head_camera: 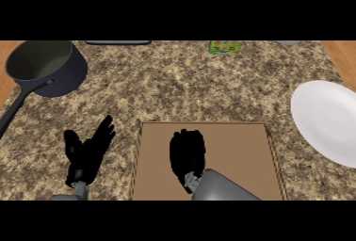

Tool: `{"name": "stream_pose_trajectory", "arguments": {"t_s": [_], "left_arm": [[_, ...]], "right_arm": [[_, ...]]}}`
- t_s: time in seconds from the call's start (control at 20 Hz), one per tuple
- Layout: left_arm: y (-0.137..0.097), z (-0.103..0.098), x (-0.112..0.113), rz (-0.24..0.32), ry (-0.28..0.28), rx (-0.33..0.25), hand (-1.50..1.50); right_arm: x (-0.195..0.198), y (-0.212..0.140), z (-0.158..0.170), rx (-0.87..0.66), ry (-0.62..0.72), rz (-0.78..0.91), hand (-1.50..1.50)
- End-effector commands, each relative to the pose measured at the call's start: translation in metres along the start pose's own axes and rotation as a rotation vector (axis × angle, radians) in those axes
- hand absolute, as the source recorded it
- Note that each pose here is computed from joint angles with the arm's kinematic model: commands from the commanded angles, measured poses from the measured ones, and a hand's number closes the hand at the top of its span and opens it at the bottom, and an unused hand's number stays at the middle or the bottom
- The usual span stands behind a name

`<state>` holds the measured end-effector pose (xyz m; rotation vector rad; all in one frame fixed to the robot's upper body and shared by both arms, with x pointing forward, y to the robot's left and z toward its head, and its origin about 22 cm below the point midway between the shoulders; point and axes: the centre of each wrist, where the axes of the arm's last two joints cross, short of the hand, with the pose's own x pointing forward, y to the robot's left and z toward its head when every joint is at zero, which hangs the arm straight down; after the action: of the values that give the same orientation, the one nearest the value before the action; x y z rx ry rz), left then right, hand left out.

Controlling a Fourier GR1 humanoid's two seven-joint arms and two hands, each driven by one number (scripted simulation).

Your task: Pick the sweet potato from the tray and place it in the plate

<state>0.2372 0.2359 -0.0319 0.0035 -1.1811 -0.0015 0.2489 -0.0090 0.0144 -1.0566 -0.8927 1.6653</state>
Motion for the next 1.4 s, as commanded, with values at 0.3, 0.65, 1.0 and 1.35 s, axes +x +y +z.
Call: {"name": "stream_pose_trajectory", "arguments": {"t_s": [0.3, 0.65, 1.0, 1.35], "left_arm": [[0.019, 0.007, -0.009, 0.003, -0.006, 0.049, 0.00], [0.018, 0.010, -0.013, 0.022, 0.010, 0.046, 0.00], [0.013, 0.006, 0.006, 0.005, -0.012, 0.020, 0.00], [0.012, 0.015, -0.011, 0.001, -0.003, -0.011, 0.00]], "right_arm": [[-0.049, 0.032, 0.044, -0.174, 0.097, -0.543, 1.50], [-0.086, 0.017, 0.092, -0.663, 0.089, -0.740, 1.50], [-0.129, 0.023, 0.115, -0.837, 0.277, -0.977, 1.50], [-0.198, 0.038, 0.103, -0.971, 0.411, -1.123, 1.50]]}}
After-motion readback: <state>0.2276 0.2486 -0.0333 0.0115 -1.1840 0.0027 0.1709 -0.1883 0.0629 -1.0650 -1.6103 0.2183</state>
